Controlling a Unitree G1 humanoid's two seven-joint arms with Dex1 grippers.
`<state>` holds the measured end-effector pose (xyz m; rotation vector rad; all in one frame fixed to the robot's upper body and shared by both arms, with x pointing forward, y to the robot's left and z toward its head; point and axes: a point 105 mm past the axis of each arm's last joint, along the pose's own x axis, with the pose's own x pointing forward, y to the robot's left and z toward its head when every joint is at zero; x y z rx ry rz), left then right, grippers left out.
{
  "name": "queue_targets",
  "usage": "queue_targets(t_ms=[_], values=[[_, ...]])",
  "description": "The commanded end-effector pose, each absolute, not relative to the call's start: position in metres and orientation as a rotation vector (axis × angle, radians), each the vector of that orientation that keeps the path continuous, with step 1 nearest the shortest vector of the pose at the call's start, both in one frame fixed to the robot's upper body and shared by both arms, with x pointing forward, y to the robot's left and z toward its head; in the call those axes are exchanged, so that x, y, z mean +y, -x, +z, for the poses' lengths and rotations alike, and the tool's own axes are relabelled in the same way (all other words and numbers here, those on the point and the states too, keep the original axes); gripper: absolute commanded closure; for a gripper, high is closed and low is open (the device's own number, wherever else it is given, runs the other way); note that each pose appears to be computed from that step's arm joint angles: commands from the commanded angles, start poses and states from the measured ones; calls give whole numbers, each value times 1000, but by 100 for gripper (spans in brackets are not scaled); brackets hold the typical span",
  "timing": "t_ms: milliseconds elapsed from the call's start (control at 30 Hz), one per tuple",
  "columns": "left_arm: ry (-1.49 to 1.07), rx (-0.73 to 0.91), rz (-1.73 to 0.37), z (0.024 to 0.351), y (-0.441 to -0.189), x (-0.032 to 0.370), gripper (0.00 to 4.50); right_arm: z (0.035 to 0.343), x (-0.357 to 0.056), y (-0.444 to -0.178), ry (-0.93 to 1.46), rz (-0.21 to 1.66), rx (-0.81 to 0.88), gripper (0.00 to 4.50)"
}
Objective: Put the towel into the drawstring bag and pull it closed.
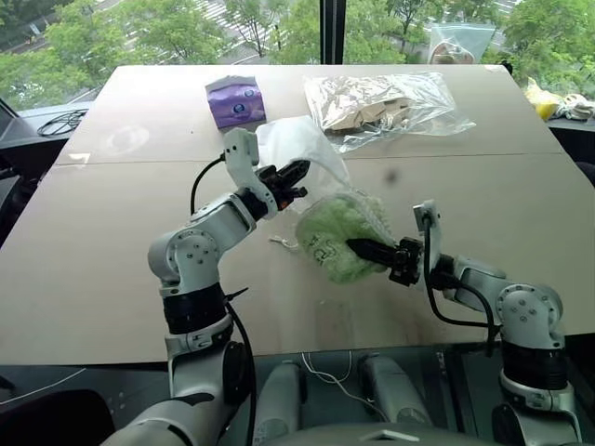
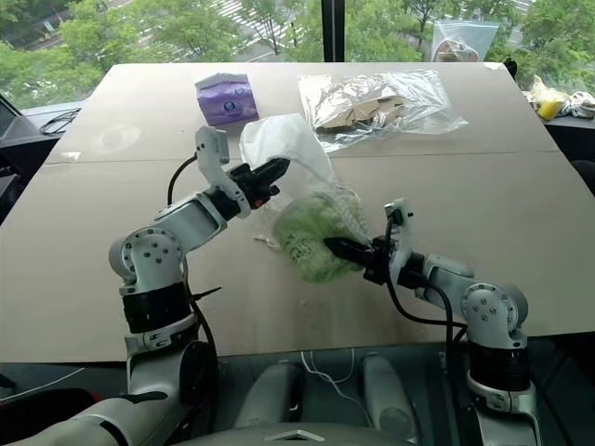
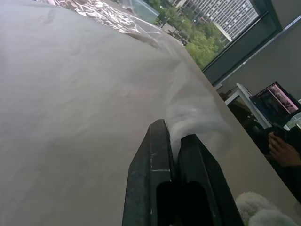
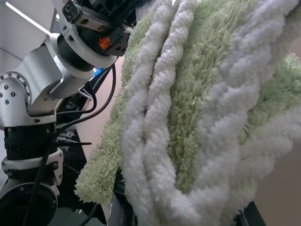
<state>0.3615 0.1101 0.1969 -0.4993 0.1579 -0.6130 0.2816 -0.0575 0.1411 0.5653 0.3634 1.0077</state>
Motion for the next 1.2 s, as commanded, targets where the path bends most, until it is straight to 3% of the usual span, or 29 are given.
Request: queue_targets(t_ms=[33,167,367,467,667,767,1000,1200], values=[[493,141,-697,205,-349,99,450,164,-61,-311,-621,864,223,440],[488,159,-719,201,-344,95,450,167,-74,-337,-801,677,167,440],[503,172,-728,197,-342,88,450,150,-58,-341,-864,604,257,440],[505,166,-700,198,-347,87,450,142,-43,-331,-768,666,310,440],[604,111,-620,212,-363,88,450,149,-12,-285,-641,1003,361,440],[604,116,-621,210,-362,85,450,150,-8,-279,-606,1049,365,440],[592,131,-705,208,-348,74,450,152,-2,-302,-601,951,341,440],[587,140,-746,207,-339,73,450,164,-22,-350,-871,677,263,440]])
